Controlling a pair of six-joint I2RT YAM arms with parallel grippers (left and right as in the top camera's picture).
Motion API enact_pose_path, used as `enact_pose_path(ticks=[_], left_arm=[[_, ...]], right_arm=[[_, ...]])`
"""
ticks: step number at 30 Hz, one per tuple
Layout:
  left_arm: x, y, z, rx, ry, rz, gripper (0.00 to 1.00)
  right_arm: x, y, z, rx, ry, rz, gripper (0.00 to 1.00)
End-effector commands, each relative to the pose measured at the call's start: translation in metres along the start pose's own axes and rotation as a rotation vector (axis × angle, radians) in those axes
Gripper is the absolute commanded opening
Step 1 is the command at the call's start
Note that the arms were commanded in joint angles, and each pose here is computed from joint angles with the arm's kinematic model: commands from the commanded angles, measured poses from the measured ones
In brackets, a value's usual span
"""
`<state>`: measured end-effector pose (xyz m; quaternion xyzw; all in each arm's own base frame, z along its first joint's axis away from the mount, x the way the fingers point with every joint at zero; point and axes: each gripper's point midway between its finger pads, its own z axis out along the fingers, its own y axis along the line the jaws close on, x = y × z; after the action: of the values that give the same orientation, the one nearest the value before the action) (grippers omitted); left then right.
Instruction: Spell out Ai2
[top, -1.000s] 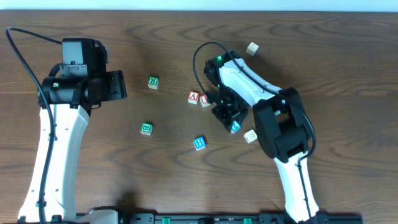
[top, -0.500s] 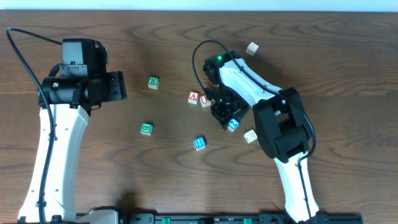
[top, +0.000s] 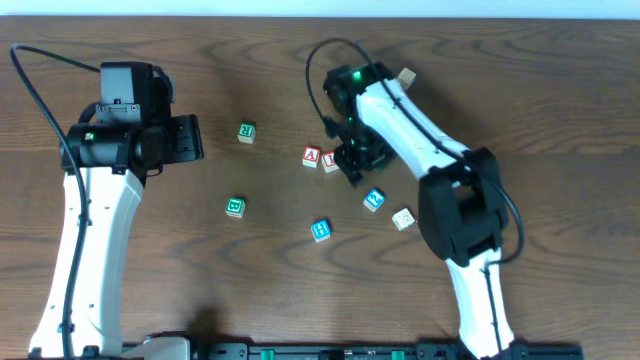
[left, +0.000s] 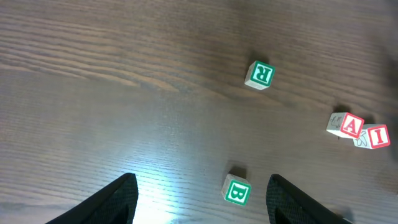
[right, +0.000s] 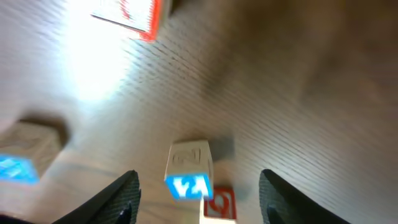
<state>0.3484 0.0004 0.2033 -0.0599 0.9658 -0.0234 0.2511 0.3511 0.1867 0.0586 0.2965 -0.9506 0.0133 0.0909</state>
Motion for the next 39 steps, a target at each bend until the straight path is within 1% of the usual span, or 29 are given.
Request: enact_pose_path(ticks=[1,5,9,13,18,21,25,27,29,31,39], left_arm=[[0.002,0.000,0.001,0.002,0.007,0.006,0.67],[0.002,0.000,0.001,0.002,0.006,0.007,0.67],[0.001,0.000,0.001,0.002,0.003,0.021,0.67],[0.001,0.001,0.001,-0.003,0.003,0.030,0.67],[0.001,0.001,0.001,-0.003,0.003,0.059,0.67],[0.000,0.001,0.001,-0.005,0.000,0.073,0.67],[-0.003,0.001,0.001,-0.003,-0.014,0.073,0.67],[-0.006,0.000,0.001,0.002,-0.025,0.074,0.67],[-0.008,-0.001,0.001,0.005,-0.033,0.074,0.68],[-0.008,-0.001,0.001,0.006,-0.034,0.074,0.68],[-0.008,-0.001,0.001,0.006,-0.034,0.073,0.67]], right_arm=[[0.001,-0.006,-0.054,0.014,-0.142,0.025,0.62],[0.013,-0.007,-0.069,0.014,-0.153,0.029,0.60],[0.016,-0.007,-0.068,0.012,-0.160,0.014,0.66],[0.021,0.001,-0.066,-0.035,-0.171,-0.026,0.68],[0.040,0.003,-0.098,-0.029,-0.303,-0.053,0.71],[0.058,0.000,-0.102,-0.004,-0.387,-0.062,0.74],[0.071,-0.005,-0.077,0.014,-0.488,-0.034,0.83],[0.071,-0.005,-0.057,0.015,-0.499,-0.026,0.83],[0.072,-0.004,-0.037,0.009,-0.475,-0.028,0.83],[0.073,0.000,-0.018,-0.001,-0.433,-0.036,0.80],[0.071,0.010,0.004,-0.018,-0.364,-0.076,0.77]])
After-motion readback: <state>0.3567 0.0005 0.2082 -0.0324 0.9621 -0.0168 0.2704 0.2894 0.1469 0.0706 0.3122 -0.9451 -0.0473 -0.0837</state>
